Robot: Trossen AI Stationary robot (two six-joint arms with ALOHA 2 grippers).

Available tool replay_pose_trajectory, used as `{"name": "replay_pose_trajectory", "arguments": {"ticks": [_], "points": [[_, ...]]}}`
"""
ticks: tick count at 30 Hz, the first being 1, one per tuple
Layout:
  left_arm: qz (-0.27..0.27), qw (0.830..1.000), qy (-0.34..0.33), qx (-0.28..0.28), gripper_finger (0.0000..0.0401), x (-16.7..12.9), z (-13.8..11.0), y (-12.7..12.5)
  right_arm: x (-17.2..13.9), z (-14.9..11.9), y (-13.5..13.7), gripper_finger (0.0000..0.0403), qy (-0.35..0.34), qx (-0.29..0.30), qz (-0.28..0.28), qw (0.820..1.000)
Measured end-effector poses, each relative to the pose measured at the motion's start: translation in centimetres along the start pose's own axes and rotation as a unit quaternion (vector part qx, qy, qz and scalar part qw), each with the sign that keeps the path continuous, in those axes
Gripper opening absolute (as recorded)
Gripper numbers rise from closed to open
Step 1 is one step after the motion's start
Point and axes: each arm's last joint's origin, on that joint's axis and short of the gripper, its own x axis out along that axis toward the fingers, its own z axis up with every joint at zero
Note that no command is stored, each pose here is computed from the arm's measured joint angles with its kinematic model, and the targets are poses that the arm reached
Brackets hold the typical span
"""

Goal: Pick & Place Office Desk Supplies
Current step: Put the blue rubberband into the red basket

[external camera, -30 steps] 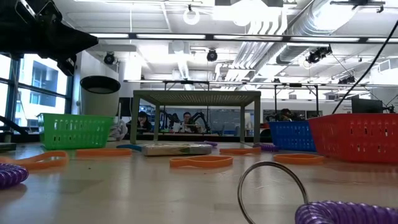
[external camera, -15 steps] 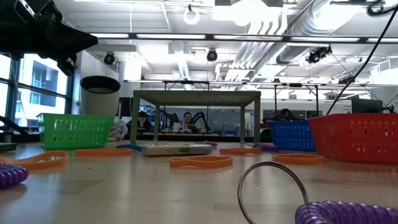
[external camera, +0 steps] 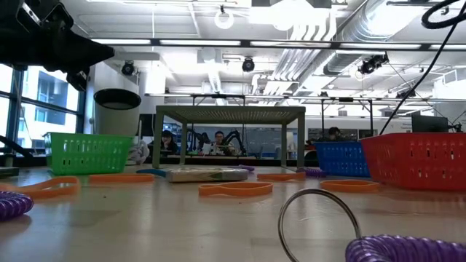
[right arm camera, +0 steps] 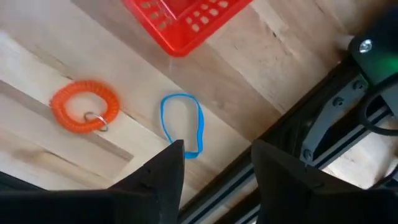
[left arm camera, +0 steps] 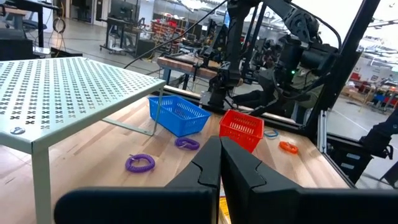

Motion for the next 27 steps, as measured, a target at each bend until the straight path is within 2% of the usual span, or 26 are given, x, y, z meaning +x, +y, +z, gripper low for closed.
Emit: {"name": "replay_pose_trajectory", "arguments": {"ticks": [6, 15, 21, 27], "points": [[0.002, 1.0, 0.008, 0.003, 0.0, 0.0, -0.2, 0.0, 0.9, 0.1, 0.7, 0.0201, -0.004, -0.105, -0.016, 0.994], [0.002, 1.0, 0.009, -0.003, 0.0, 0.0, -0.2, 0.0, 3.5, 0.2, 2.4, 0.0188, 0.008, -0.22, -0.06, 0.974], [0.002, 1.0, 0.009, -0.003, 0.0, 0.0, -0.2, 0.0, 4.9, 0.3, 3.1, 0.0186, 0.022, -0.227, -0.085, 0.97], [-0.004, 1.0, 0.01, -0.002, 0.0, 0.0, -0.2, 0.0, 5.3, -0.2, 3.5, 0.0185, 0.003, -0.251, -0.073, 0.965]]}}
